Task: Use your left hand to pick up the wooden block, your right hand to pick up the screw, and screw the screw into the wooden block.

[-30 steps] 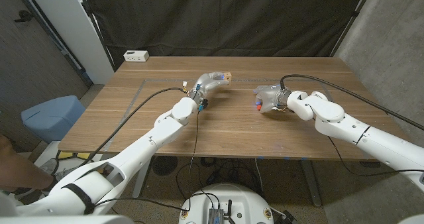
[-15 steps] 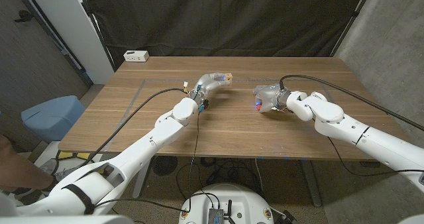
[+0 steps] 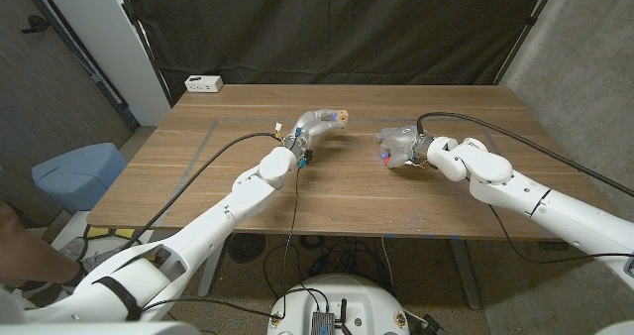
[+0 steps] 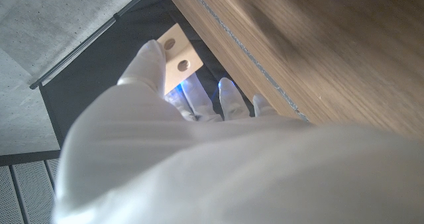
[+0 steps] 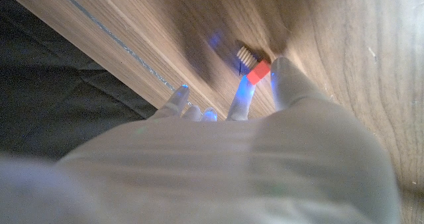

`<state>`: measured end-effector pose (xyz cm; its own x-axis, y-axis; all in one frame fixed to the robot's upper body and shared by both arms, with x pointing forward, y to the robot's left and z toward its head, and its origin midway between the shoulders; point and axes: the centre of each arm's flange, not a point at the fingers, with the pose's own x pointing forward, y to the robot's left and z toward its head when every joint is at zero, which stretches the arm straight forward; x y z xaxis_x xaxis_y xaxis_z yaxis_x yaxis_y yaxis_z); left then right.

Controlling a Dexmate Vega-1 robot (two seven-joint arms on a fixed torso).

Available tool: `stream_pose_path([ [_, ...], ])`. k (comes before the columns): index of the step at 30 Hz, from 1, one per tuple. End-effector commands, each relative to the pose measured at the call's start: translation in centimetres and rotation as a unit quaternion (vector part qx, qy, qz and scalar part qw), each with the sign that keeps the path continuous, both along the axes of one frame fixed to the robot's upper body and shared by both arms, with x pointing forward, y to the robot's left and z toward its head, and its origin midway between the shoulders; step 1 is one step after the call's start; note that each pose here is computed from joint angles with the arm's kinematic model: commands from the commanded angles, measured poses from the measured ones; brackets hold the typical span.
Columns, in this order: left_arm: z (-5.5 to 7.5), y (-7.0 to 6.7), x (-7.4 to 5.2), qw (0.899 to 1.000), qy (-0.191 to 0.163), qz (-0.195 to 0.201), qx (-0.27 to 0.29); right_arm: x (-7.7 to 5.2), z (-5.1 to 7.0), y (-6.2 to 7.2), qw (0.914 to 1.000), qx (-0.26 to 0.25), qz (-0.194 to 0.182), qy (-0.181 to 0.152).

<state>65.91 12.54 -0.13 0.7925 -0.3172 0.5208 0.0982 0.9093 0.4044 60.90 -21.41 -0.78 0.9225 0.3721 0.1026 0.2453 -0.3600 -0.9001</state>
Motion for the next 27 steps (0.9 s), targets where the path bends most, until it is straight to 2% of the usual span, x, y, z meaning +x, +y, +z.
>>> stream_pose_path([
  [1,-0.14,-0.21,-0.12,1.000,0.002,0.001,-0.001,0.13,0.05,-0.04,1.0000,0.001,0.002,0.002],
  [27,-0.35,-0.25,-0.74,1.000,0.000,0.002,-0.001,0.41,0.25,-0.16,0.9999,0.002,0.013,-0.002],
])
